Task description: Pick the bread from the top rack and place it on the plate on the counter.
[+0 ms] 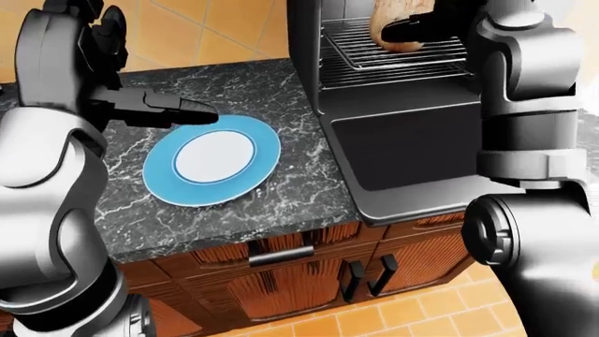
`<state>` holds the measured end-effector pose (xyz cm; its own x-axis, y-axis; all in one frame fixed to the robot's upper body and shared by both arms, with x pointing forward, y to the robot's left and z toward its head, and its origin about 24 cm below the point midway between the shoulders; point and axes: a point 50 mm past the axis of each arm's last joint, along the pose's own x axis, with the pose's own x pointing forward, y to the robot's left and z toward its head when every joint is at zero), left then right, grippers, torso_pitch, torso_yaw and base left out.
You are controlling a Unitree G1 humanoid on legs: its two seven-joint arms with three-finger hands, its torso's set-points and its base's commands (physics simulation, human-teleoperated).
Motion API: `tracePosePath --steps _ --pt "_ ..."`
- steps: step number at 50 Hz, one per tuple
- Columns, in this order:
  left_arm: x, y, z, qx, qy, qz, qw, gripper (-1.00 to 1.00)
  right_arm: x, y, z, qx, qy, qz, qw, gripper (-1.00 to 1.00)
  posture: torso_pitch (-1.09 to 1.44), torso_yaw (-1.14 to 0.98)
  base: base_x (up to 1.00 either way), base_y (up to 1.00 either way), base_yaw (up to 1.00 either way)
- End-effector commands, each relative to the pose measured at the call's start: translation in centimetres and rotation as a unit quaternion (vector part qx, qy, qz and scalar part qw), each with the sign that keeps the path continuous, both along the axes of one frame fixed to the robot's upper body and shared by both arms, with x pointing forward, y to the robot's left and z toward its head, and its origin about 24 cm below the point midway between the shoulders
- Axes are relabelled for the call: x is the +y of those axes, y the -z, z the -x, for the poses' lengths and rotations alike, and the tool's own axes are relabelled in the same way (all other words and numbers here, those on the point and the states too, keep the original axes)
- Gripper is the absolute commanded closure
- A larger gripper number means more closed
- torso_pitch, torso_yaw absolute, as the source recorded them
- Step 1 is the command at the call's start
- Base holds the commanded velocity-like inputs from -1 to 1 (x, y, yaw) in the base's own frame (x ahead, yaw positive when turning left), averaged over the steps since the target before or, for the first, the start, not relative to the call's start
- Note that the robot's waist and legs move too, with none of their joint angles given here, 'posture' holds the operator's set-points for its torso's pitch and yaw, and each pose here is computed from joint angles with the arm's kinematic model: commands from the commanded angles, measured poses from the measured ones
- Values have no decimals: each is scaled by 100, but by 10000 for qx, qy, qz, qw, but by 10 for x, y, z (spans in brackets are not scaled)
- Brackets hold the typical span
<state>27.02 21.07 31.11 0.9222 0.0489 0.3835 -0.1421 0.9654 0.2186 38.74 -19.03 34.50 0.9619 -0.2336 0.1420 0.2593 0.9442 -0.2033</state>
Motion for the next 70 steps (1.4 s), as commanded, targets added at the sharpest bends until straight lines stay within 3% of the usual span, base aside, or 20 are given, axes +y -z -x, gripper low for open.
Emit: tracePosePath --steps 1,28,38,45,46,63,70 --pt "0 -13 7 -384 -43 -71 9992 -100 2 -24 8 -538 -37 45 9985 -100 0 0 0 0 0" --pt "3 -8 10 -352 -80 -97 9993 -100 9 -11 -1 -446 -290 -5 9986 -98 0 0 0 0 0" --pt "3 -10 9 -358 -77 -98 9993 -100 11 -11 -1 -456 -361 7 9983 -58 0 0 0 0 0" --pt "2 -12 9 -369 -54 -101 9993 -100 13 -12 -3 -486 -390 0 9981 -47 0 0 0 0 0" --pt "2 -13 9 -377 -59 -108 9992 -100 13 -12 -3 -489 -415 -1 9979 -35 0 0 0 0 0" --pt "4 -13 13 -398 -96 -113 9991 -100 13 -13 1 -488 -401 61 9980 18 0 0 0 0 0" --pt "3 -13 13 -402 -92 -108 9991 -100 11 -18 5 -557 -354 63 9978 62 0 0 0 0 0"
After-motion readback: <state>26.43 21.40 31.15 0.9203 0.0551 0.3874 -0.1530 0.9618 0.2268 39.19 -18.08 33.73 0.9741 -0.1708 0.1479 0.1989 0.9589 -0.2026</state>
